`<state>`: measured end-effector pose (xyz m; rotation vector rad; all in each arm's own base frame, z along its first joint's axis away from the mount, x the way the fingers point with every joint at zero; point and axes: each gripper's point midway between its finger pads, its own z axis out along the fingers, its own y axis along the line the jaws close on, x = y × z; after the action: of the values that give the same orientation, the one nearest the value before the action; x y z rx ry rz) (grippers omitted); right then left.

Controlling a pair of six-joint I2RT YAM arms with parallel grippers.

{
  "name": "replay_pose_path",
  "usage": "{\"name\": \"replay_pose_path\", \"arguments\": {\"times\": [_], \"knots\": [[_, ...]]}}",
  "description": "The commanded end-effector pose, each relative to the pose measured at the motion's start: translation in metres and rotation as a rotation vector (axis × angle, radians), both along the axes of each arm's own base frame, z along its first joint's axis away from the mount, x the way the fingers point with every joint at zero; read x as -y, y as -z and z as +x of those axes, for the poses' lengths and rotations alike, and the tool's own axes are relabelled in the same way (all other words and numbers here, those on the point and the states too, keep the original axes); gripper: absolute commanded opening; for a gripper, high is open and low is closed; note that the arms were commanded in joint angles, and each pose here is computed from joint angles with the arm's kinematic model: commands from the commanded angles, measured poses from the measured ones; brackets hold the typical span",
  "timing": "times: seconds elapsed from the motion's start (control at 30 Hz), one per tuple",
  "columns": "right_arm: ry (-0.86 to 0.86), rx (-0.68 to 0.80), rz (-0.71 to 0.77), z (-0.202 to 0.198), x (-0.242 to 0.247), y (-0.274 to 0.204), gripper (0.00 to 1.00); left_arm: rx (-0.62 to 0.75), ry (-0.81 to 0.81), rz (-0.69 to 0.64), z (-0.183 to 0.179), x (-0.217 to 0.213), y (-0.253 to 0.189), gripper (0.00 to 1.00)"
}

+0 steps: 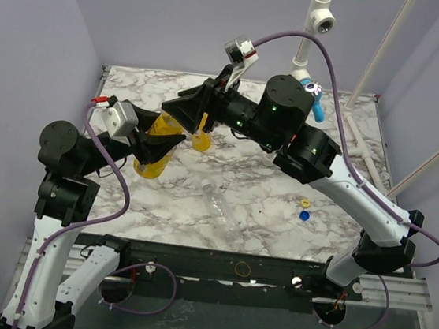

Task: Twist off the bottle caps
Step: Unscrew the bottle cap from the plastic bottle.

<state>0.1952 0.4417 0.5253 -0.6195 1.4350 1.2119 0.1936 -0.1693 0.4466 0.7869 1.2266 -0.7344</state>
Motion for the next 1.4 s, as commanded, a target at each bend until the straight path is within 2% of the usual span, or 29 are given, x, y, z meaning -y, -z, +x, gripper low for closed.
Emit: {"name": "replay_pose_path", "arguments": {"times": [0.0,0.2,0.27,0.33,0.43,0.6,0.73,0.93,0.97,1.1,1.2,1.27,1.37], "knots": [[0.025,-0.026,0.026,0.002,0.001,0.0,0.53,0.021,-0.04,-0.004,0.0,-0.005,-0.004,0.0],[0.012,-0.028,0.029,0.002,-0.006,0.004,0.44,0.021,-0.044,-0.013,-0.002,-0.006,-0.006,0.0],[0.013,-0.014,0.048,0.001,-0.003,-0.001,0.46,0.02,-0.044,-0.013,-0.003,-0.006,-0.005,0.0],[0.019,0.002,0.056,0.001,-0.001,-0.006,0.54,0.02,-0.046,-0.013,-0.003,-0.007,-0.004,0.0],[0.024,0.013,0.074,0.0,0.003,-0.013,0.56,0.016,-0.046,-0.013,-0.003,-0.007,-0.004,0.0],[0.017,0.013,0.082,-0.001,0.003,-0.012,0.52,0.014,-0.043,-0.012,-0.003,-0.006,-0.002,0.0],[0.008,0.018,0.085,-0.003,0.003,-0.012,0.38,0.008,-0.043,-0.008,-0.001,-0.006,0.001,0.0],[-0.014,0.058,0.077,-0.007,0.003,-0.014,0.01,-0.02,-0.017,-0.002,0.0,-0.002,0.008,0.0],[-0.032,0.078,0.074,-0.01,0.003,-0.015,0.01,-0.035,0.001,-0.004,-0.001,0.0,0.009,0.0],[-0.187,0.2,0.058,-0.04,0.004,-0.021,0.01,-0.144,0.169,-0.023,-0.017,0.017,0.011,0.0],[-0.432,0.314,0.039,-0.086,0.008,-0.018,0.01,-0.325,0.443,-0.029,-0.053,0.033,0.009,0.0],[-0.583,0.375,0.042,-0.114,0.016,-0.012,0.01,-0.432,0.557,-0.051,-0.068,0.038,-0.001,0.0],[-0.738,0.46,0.064,-0.143,0.031,-0.004,0.01,-0.459,0.65,-0.027,-0.086,0.041,-0.012,0.0]]}}
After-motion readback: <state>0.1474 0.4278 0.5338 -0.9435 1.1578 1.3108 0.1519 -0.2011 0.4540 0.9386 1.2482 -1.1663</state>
